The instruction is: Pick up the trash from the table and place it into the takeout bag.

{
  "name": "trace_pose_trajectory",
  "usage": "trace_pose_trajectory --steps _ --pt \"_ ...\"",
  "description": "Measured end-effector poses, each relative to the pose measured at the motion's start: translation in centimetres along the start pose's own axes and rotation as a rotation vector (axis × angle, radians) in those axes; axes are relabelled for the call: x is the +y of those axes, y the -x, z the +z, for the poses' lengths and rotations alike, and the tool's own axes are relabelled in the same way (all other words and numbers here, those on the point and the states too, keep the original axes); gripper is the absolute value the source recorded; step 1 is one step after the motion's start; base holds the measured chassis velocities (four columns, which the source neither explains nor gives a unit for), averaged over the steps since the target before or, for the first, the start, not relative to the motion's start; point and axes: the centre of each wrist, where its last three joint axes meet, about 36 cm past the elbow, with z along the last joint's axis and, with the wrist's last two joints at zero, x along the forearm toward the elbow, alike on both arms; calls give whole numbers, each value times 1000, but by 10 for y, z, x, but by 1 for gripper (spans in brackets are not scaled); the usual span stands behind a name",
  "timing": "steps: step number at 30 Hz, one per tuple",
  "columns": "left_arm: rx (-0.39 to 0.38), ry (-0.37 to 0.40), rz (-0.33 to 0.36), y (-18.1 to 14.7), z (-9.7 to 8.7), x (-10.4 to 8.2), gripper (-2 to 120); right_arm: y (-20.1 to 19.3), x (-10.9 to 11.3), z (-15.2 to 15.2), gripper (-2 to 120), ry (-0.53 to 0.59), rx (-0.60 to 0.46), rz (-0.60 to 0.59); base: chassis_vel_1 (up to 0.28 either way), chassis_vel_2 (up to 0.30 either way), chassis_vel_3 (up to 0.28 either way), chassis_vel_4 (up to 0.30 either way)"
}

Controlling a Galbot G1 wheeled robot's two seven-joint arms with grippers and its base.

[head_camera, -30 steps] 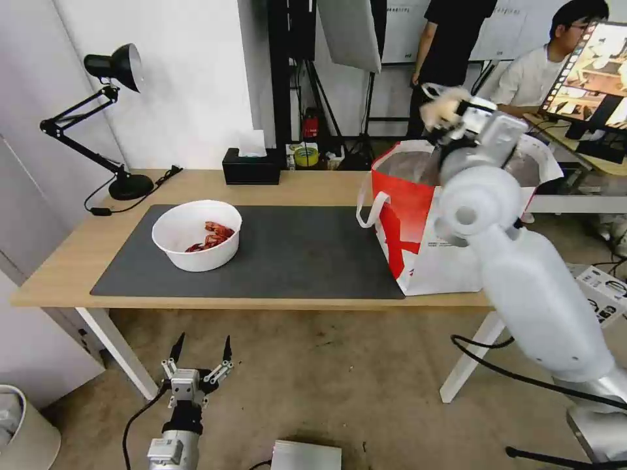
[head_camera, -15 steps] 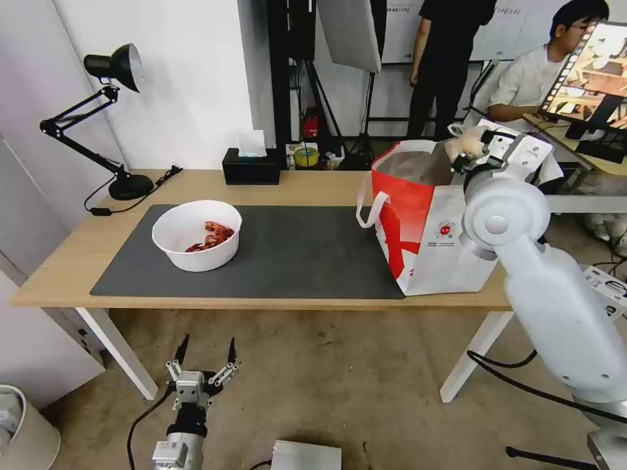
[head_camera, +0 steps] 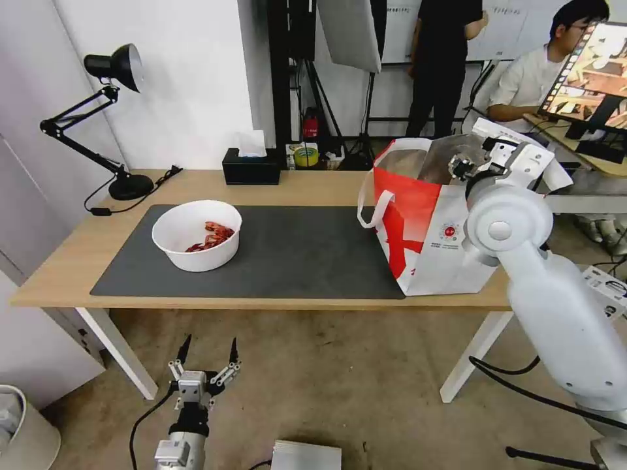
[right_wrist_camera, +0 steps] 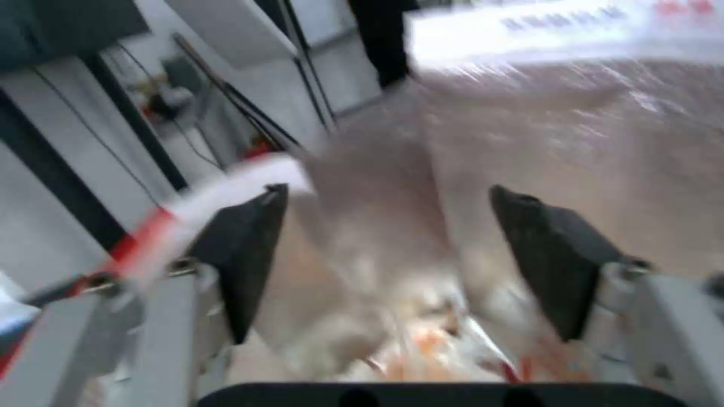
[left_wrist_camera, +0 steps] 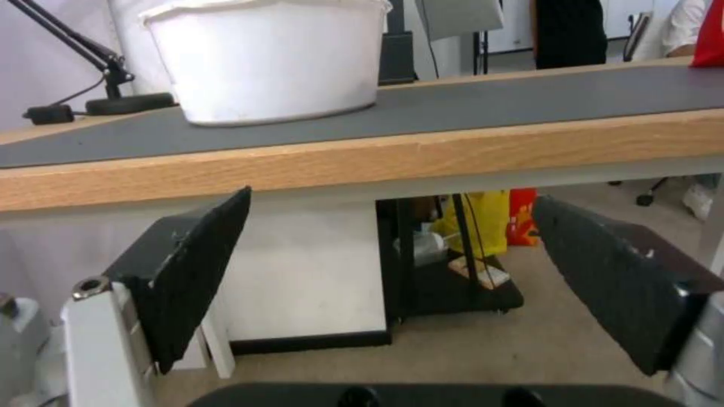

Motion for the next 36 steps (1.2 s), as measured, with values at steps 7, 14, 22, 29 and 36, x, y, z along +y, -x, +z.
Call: trace_pose_trajectory --steps 7,14,22,29,36 --pt "-2 1 0 1 0 0 100 -24 6 -5 97 44 -186 -289 0 0 0 0" --pt "-2 0 -1 1 0 0 100 -53 -7 16 100 -45 -292 -631 0 0 0 0" --pt "-6 -6 -3 3 0 -2 100 -85 -44 68 100 -300 -342 -797 0 0 0 0" --pt "-12 -11 -5 5 -1 -3 100 -104 -71 98 100 -401 -382 -670 0 0 0 0" --pt "-13 -15 -5 6 -1 -5 100 -134 -105 154 100 -425 -398 -507 0 0 0 0"
